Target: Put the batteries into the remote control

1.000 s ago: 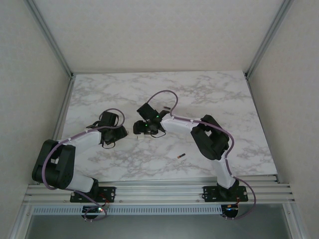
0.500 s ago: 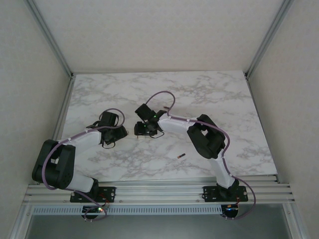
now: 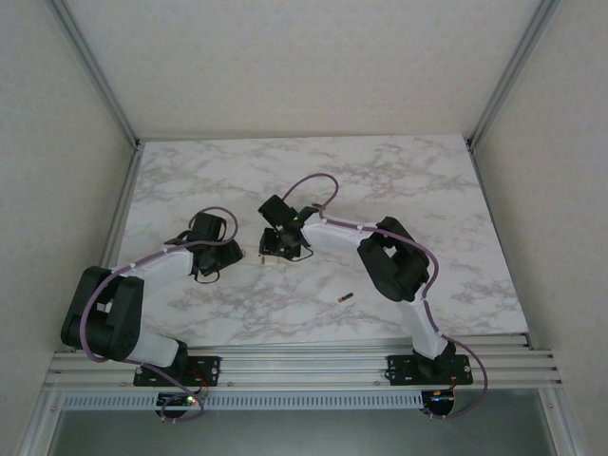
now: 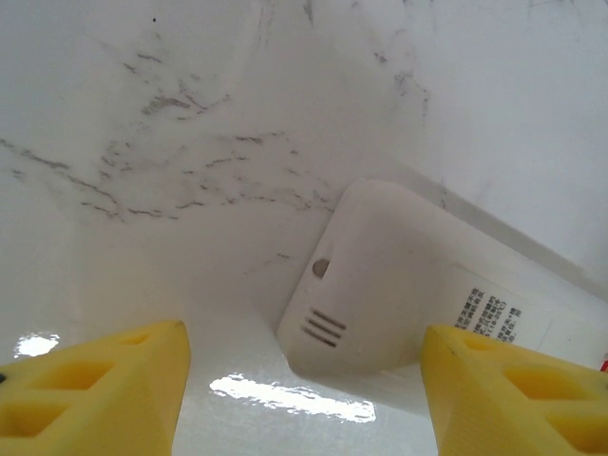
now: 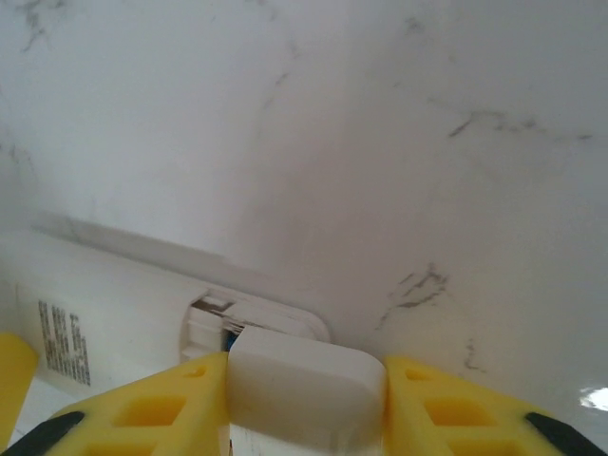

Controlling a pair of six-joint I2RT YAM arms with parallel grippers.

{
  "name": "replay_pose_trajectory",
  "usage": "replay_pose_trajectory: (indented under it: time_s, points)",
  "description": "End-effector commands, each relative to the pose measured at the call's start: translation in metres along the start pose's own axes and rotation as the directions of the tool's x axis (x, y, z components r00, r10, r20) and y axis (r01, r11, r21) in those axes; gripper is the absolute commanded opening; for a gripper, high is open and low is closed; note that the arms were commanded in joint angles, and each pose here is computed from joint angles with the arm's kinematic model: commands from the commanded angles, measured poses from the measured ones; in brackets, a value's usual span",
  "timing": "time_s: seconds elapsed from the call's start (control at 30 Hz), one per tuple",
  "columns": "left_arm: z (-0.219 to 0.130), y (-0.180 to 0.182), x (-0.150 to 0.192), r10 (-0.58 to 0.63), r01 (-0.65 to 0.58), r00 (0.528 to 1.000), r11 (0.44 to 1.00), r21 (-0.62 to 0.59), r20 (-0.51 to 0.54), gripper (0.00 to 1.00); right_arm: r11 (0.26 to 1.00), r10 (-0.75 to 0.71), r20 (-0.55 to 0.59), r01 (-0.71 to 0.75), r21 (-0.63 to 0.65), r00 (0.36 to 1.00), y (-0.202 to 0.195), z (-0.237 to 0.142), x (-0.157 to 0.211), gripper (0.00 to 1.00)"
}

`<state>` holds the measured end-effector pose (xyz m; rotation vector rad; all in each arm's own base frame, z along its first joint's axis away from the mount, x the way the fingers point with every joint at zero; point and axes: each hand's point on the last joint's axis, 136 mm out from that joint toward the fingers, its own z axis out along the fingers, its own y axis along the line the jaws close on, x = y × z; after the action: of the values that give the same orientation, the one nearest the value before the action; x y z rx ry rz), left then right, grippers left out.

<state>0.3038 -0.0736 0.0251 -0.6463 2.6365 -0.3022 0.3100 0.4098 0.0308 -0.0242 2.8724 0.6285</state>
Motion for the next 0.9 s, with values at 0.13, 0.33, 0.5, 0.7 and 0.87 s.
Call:
replay_pose_trajectory:
  time_s: [0.13,0.33,0.5,0.7,0.87]
  points:
    - [0.002,0.004,-0.001,0.015,-0.015,1.000,0.999,-0.028,0.012,0.64,0.990,0.139,-0.019,-0.139,-0.013,0.990,0.006,-0.011,-0.015,0.37]
    - [0.002,0.004,-0.001,0.017,-0.016,1.000,0.999,-0.028,0.013,0.64,0.995,0.096,-0.036,-0.097,-0.025,0.995,0.012,-0.008,-0.016,0.37]
    - [0.003,0.003,0.000,0.020,-0.019,1.000,0.999,-0.025,0.010,0.64,0.999,0.019,-0.047,-0.018,0.034,0.999,0.003,-0.002,-0.017,0.36]
    - [0.004,0.003,0.000,0.019,-0.019,1.000,0.999,-0.026,0.008,0.64,0.998,-0.026,-0.063,0.029,0.057,0.998,-0.002,0.002,-0.015,0.37]
    - [0.004,0.003,-0.001,0.023,-0.023,1.000,0.999,-0.025,0.009,0.64,0.994,-0.086,-0.075,0.091,0.058,0.993,0.001,0.005,-0.017,0.38]
